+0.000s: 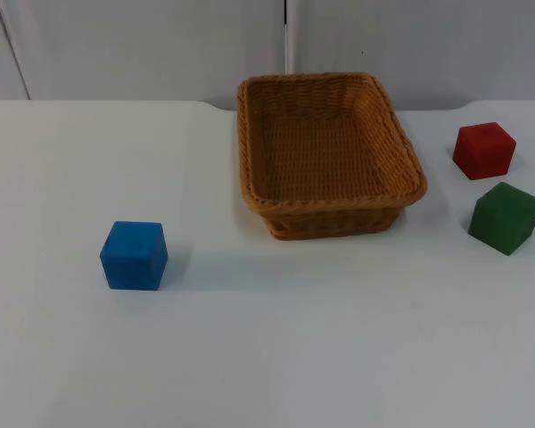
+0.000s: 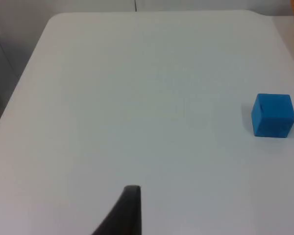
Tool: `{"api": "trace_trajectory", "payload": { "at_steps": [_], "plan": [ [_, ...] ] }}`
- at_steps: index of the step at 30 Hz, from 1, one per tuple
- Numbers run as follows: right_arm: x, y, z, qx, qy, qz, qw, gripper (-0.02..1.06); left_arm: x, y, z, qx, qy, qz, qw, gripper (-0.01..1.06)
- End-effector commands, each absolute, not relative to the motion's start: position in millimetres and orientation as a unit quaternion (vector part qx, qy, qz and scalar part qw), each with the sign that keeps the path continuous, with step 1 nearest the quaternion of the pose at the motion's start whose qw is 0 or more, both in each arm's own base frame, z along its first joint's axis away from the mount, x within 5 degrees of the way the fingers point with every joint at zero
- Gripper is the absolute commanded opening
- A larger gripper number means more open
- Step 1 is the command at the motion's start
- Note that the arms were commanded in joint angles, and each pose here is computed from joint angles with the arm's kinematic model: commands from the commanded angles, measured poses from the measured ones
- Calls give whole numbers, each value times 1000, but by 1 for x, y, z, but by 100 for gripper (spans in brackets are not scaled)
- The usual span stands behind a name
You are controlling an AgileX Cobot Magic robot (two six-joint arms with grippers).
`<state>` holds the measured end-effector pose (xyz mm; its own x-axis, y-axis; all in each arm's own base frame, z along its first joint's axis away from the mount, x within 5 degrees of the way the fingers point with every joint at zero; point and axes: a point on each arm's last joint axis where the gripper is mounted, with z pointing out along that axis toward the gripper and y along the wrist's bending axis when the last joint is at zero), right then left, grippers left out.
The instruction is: Pick up one cube with each hand and place exactly two cubes into the same basket, leaving the remaining cube outside.
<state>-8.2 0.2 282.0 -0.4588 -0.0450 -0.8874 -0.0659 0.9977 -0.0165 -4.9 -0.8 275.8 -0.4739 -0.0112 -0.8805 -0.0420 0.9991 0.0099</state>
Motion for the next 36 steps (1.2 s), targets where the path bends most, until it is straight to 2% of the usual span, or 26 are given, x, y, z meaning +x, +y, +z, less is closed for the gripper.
{"api": "trace_trajectory", "payload": {
  "at_steps": [1,14,32,36],
  "plan": [
    [-9,0,288,-32,850,9,526,105,-5,-2,275,-17,858,11,514,105],
    [12,1,319,-28,857,10,515,105,2,-1,294,-17,857,13,515,105],
    [54,3,347,-28,876,10,482,105,25,-7,298,-20,877,-34,479,105],
    [59,3,352,-35,866,6,498,105,29,-9,302,-22,876,-49,480,105]
  ]
}}
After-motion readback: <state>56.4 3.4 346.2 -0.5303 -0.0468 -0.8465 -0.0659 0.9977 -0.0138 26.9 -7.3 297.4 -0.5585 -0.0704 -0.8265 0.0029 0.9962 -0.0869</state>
